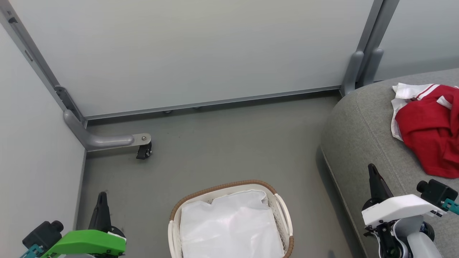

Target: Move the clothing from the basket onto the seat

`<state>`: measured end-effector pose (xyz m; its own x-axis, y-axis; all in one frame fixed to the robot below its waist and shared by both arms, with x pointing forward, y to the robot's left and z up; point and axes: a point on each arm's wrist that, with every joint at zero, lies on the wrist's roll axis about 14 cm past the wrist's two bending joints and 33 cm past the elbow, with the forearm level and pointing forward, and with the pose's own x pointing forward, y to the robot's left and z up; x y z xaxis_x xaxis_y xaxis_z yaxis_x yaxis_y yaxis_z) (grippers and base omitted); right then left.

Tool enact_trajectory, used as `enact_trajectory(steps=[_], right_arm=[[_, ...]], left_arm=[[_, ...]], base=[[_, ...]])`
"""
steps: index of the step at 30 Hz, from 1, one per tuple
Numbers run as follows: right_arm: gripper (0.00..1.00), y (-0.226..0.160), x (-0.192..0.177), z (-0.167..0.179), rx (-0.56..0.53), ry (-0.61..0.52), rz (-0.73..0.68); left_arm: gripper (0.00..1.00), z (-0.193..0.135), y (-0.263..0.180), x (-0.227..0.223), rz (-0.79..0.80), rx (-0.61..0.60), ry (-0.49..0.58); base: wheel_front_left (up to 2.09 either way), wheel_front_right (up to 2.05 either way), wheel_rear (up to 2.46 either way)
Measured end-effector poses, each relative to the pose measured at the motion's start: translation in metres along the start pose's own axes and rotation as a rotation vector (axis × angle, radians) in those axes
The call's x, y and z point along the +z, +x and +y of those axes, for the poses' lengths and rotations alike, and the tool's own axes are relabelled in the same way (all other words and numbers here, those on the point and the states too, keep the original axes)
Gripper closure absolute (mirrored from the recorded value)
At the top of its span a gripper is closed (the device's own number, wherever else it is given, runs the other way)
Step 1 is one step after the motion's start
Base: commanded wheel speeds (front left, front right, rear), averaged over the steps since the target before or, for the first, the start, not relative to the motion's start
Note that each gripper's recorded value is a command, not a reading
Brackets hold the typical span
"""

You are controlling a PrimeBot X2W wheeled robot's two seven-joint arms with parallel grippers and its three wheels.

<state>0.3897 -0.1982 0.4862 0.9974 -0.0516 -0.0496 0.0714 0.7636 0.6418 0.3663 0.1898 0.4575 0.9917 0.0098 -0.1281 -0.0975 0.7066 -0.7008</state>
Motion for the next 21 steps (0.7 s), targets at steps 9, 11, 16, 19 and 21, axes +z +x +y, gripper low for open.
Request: enact_trajectory(steps=[9,11,16,19,21], right_arm=[[1.0,-0.001,0.001,-0.001,-0.008,0.12,0.007],[1.0,0.0,0.001,-0.001,-0.008,0.144,0.008],[1.0,0.0,0.002,-0.001,-0.009,0.208,0.008],[1.0,0.0,0.003,-0.001,-0.009,0.242,0.009],[1.0,-0.001,0.003,-0.001,-0.01,0.268,0.01]], left_arm=[[1.0,-0.001,0.002,0.004,-0.003,0.005,-0.106],[1.0,-0.001,0.003,0.005,-0.006,0.004,-0.129],[1.0,-0.003,0.004,0.008,-0.009,0.0,-0.184],[1.0,-0.004,0.005,0.01,-0.011,-0.003,-0.216],[1.0,-0.005,0.006,0.011,-0.011,-0.005,-0.237]], base=[[0.0,0.0,0.0],[0.0,0.0,0.0],[0.0,0.0,0.0],[0.0,0.0,0.0],[0.0,0.0,0.0]])
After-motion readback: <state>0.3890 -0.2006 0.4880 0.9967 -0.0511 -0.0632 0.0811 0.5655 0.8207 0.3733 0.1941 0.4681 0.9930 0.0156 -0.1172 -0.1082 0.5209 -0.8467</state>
